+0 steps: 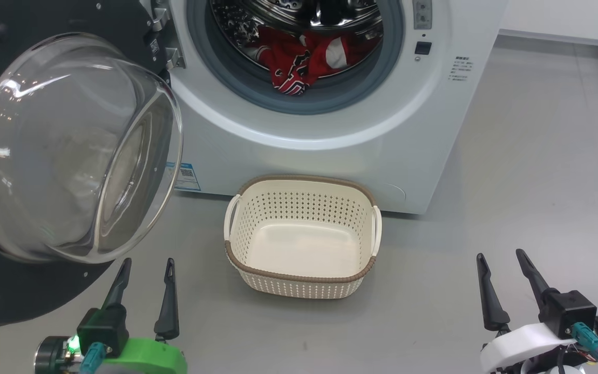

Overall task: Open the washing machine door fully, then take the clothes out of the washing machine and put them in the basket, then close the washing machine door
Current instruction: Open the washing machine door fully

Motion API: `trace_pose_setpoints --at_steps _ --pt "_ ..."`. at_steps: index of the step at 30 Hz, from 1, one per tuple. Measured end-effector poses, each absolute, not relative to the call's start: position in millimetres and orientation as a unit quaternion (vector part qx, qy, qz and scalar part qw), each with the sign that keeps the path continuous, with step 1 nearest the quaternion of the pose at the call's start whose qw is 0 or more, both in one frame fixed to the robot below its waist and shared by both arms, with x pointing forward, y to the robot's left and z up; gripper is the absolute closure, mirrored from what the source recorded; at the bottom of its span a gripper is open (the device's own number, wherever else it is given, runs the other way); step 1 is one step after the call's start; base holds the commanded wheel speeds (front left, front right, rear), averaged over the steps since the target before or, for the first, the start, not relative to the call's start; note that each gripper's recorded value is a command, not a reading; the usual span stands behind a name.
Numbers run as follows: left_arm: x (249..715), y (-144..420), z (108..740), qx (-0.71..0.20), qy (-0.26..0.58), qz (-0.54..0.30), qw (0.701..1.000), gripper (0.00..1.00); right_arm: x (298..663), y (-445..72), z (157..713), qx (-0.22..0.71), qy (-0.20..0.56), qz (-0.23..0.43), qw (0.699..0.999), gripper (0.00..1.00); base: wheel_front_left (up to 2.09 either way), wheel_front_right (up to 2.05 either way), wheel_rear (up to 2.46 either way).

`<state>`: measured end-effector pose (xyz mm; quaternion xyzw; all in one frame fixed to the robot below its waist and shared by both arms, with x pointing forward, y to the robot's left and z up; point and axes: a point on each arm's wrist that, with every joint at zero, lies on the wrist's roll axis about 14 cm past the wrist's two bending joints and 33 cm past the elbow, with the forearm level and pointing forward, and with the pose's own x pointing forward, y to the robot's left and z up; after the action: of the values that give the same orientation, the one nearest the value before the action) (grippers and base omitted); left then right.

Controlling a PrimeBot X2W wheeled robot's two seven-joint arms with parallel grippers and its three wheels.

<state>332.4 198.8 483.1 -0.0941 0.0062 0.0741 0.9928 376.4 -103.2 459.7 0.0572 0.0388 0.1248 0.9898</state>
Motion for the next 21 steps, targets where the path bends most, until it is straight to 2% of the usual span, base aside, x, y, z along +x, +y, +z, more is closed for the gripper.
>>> trace_pose_setpoints --at_steps 21 --pt "349.6 152.1 494.2 -0.097 0.005 0.001 0.995 0.00 355.0 -143.9 468.3 0.056 0.023 0.058 0.996 0.00 0.00 0.00 0.00"
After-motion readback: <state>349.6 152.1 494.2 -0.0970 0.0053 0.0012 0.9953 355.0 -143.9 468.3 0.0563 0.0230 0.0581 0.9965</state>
